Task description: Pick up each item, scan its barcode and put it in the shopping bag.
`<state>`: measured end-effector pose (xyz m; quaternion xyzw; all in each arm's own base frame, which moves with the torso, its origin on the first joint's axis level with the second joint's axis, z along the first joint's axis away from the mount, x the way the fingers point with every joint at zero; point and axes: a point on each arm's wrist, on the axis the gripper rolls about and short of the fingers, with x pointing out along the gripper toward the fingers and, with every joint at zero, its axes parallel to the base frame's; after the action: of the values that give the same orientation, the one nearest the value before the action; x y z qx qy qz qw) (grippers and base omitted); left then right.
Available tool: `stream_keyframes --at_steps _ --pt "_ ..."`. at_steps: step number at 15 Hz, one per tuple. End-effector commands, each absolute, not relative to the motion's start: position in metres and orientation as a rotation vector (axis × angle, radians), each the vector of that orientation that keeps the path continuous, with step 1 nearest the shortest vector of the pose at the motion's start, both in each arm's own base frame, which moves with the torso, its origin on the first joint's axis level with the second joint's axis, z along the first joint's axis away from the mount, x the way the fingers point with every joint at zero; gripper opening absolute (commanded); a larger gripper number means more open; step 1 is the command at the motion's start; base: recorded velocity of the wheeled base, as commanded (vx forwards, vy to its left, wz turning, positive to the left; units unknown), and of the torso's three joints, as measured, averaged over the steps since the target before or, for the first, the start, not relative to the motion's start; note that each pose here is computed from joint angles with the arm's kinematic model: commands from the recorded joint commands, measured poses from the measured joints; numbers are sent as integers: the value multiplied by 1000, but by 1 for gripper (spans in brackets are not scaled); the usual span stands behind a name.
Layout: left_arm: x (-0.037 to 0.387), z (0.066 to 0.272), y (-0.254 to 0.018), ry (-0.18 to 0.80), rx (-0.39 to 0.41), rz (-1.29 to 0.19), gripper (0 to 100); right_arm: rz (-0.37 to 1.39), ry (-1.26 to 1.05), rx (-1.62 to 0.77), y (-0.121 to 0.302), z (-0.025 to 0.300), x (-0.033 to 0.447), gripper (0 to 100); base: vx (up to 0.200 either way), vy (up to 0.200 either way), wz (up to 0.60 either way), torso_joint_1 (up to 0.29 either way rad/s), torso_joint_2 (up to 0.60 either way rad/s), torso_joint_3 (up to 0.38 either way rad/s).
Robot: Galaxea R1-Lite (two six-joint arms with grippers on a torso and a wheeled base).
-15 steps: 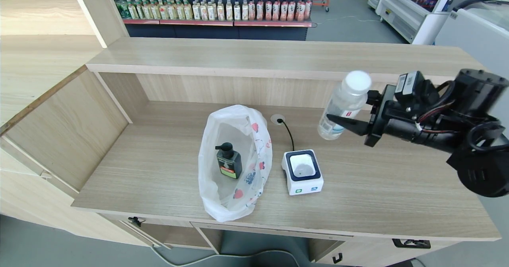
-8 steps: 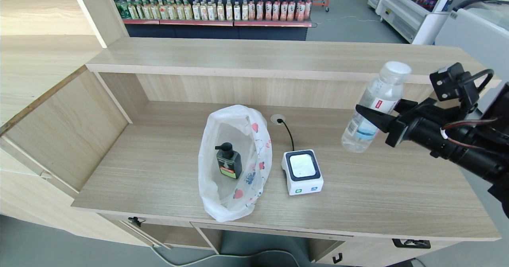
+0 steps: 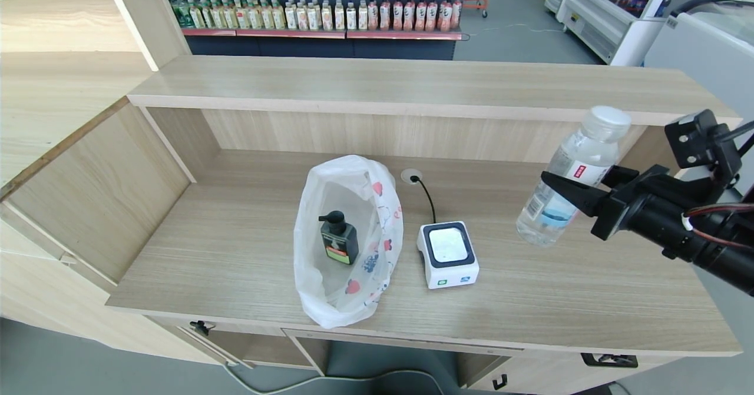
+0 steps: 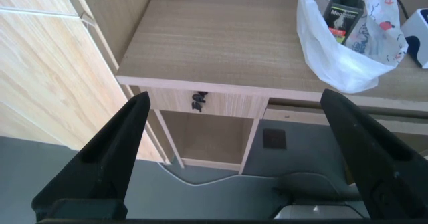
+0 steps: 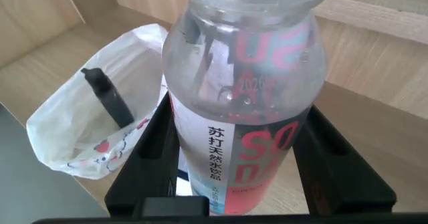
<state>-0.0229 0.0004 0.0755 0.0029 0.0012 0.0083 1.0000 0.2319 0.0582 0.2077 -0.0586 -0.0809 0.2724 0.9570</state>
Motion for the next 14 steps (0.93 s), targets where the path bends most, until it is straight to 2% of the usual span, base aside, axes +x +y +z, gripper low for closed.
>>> stream_keyframes --at_steps 1,5,8,14 --pt "-23 76 0 2 5 17 100 552 -176 -116 58 211 231 0 0 200 0 2 2 2" --pt "-23 76 0 2 5 17 100 560 -124 -70 60 217 238 0 0 200 0 6 2 0" --pt "-23 76 0 2 6 17 100 566 -91 -68 66 214 261 0 0 200 0 -7 -7 10" --pt "-23 76 0 2 5 17 100 626 -86 -70 104 190 329 0 0 0 0 0 0 0"
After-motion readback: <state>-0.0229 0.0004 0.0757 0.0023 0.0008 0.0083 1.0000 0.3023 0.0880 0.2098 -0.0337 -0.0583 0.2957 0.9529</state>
